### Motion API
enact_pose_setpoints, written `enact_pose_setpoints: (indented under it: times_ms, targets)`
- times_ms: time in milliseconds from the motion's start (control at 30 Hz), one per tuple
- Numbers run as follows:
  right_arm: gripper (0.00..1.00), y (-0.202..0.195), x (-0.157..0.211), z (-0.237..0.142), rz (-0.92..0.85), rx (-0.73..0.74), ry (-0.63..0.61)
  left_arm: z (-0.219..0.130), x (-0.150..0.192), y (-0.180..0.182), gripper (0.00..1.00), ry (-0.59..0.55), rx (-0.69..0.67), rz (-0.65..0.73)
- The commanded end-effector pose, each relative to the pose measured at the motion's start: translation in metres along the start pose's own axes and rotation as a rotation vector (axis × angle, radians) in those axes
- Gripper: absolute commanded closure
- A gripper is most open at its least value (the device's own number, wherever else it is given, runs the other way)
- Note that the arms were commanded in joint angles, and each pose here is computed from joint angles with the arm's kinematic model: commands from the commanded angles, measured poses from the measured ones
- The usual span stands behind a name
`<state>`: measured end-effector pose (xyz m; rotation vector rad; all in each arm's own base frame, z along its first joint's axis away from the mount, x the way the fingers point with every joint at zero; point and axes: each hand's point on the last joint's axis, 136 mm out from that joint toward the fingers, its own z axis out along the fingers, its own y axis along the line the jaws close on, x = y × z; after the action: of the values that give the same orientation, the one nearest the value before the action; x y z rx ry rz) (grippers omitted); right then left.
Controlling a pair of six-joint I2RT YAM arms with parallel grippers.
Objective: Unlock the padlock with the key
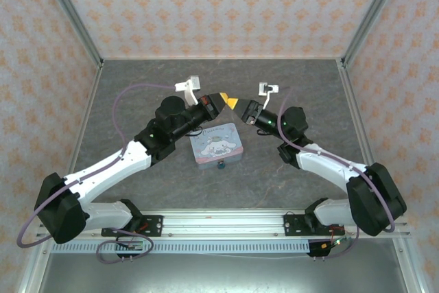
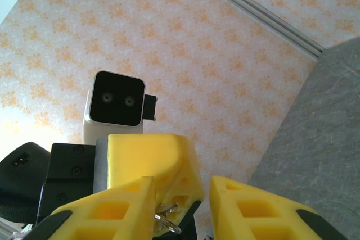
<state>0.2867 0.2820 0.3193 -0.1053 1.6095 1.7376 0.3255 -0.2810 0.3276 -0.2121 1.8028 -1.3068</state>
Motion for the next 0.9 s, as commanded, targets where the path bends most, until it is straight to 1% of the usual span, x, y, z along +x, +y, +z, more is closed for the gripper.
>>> enact_pose_setpoints:
  times_ms: [0, 400, 533, 633, 700, 733, 767, 800, 867]
  targets:
    - [0.71, 0.02, -0.008, 0.004, -0.034, -0.064, -0.018, 0.001, 0.0, -0.005, 1.0, -0.013, 0.033, -0.01]
    - [0.75, 0.019, -0.004, 0.006, -0.01, -0.065, -0.008, 0.002, -0.001, -0.002, 1.0, -0.022, 0.027, -0.034]
    - [0.81, 0.019, -0.004, 0.007, -0.003, -0.067, -0.006, 0.004, 0.002, 0.0, 1.0, -0.014, 0.024, -0.041]
    - [0.87, 0.019, -0.004, 0.007, -0.003, -0.066, -0.01, 0.004, 0.002, 0.001, 1.0, -0.011, 0.022, -0.044]
    - [0.94, 0.02, -0.005, 0.006, -0.014, -0.061, -0.015, 0.004, 0.003, 0.002, 1.0, -0.004, 0.014, -0.035]
    - [0.97, 0.019, -0.006, 0.006, -0.019, -0.052, -0.017, 0.003, 0.003, 0.003, 0.98, -0.004, 0.004, -0.028]
    - [1.0, 0.02, -0.006, 0.005, -0.029, -0.043, -0.015, 0.001, 0.003, 0.005, 0.9, -0.004, -0.011, -0.019]
    - [1.0, 0.018, -0.005, 0.005, -0.04, -0.025, -0.009, -0.002, 0.002, 0.007, 0.81, -0.006, -0.027, -0.006]
    - [1.0, 0.013, -0.002, 0.003, -0.071, 0.024, 0.012, -0.009, 0.001, 0.008, 0.69, -0.008, -0.046, 0.027]
